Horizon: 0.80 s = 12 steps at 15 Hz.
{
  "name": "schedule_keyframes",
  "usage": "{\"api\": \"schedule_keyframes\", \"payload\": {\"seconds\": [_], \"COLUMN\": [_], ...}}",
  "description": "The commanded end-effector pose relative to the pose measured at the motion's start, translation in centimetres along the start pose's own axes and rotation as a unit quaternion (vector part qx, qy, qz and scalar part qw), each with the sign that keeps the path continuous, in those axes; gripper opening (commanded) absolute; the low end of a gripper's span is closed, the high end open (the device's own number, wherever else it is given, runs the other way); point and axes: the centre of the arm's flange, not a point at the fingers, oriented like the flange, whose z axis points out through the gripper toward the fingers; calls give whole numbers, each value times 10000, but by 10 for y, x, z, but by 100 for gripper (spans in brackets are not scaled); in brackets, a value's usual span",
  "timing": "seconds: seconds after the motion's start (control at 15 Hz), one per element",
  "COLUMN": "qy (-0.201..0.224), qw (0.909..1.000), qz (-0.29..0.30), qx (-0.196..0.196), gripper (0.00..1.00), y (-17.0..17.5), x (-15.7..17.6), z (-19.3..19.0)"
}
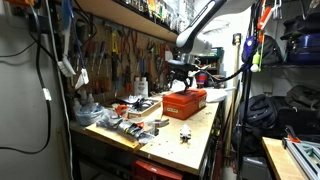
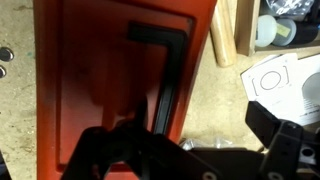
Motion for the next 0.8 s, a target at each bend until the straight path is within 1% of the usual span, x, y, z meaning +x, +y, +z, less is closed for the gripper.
{"api": "schedule_keyframes", "payload": {"seconds": [0.0,0.27,0.47,0.73], "qy": [36,249,292,277], "qw": [9996,9989,9986,9987], "qz": [253,300,323,235], "qx": [-71,249,315,343], "gripper": [100,100,100,100], "y": [-3,-9,-10,-4], "x": [4,12,13,6], "z": [4,10,15,4]}}
